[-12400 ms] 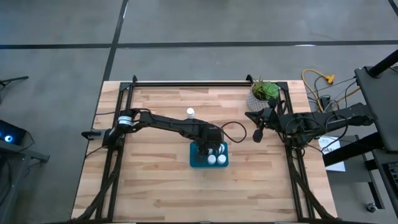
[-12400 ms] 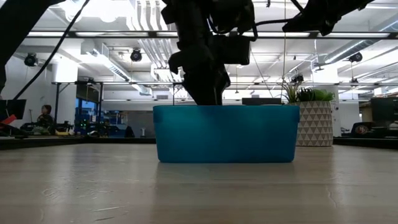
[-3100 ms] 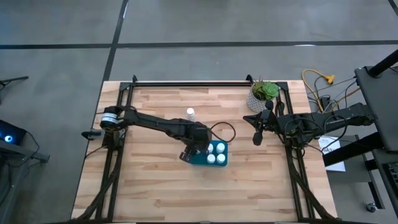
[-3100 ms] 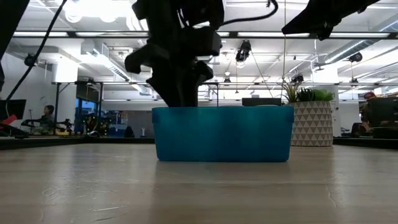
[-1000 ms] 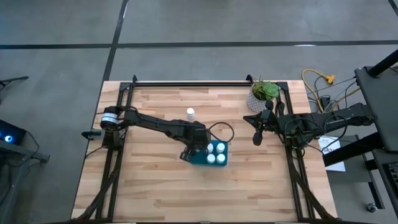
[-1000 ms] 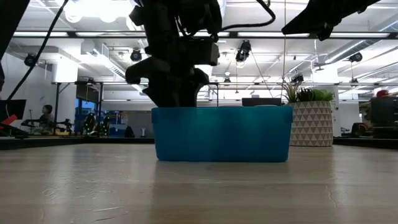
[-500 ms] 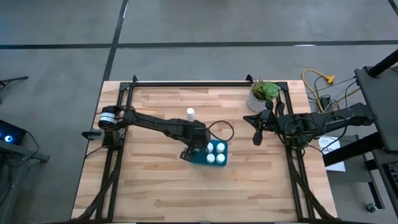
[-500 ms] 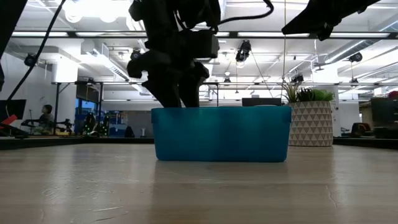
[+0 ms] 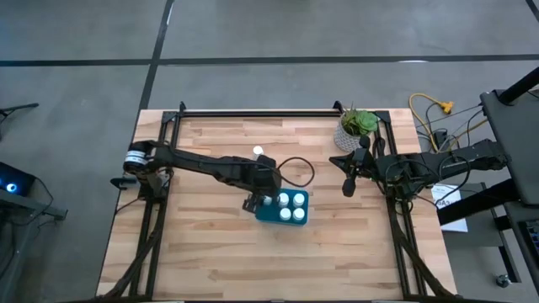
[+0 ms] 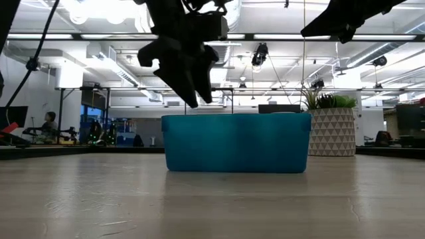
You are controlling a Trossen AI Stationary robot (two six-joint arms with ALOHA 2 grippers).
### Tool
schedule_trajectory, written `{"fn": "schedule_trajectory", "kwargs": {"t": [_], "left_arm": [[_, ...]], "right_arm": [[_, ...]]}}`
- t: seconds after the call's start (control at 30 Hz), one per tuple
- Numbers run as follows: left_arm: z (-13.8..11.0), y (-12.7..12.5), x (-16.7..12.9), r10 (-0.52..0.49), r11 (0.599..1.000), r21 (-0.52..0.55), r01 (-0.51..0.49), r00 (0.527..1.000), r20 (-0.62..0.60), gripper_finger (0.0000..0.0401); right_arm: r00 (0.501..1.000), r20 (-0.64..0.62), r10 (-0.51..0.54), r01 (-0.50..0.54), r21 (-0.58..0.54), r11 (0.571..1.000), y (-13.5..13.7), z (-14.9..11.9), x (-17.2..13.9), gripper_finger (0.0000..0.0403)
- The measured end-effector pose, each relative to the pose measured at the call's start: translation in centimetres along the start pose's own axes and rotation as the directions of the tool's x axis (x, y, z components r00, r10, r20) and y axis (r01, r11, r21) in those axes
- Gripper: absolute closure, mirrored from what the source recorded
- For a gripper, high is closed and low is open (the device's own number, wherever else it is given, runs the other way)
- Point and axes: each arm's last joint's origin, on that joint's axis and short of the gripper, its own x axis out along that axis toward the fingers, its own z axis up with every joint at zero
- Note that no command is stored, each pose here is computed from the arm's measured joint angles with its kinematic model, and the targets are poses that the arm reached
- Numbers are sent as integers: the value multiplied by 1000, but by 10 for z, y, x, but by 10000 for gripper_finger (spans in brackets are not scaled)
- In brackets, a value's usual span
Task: Pick and place pill bottles into a basket
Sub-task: Put the white pill bottle into the blue bin
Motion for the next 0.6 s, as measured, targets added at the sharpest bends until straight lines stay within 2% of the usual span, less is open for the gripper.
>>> {"fn": "schedule_trajectory", "kwargs": {"t": [0.1, 0.3, 0.6], "left_arm": [[-4, 5, -6, 56, 998, 16, -56, 998, -32, 120], [-9, 19, -8, 79, 997, 27, -78, 996, -29, 120], [-45, 62, 8, 52, 995, -77, -59, 994, -99, 120]], "right_arm": [[1000, 0, 0, 0, 1, 1000, 0, 0, 0, 394], [1000, -1, 2, -2, 7, 1000, 0, 0, 0, 394], [1000, -4, 8, -8, 7, 1000, 0, -1, 0, 394]]}}
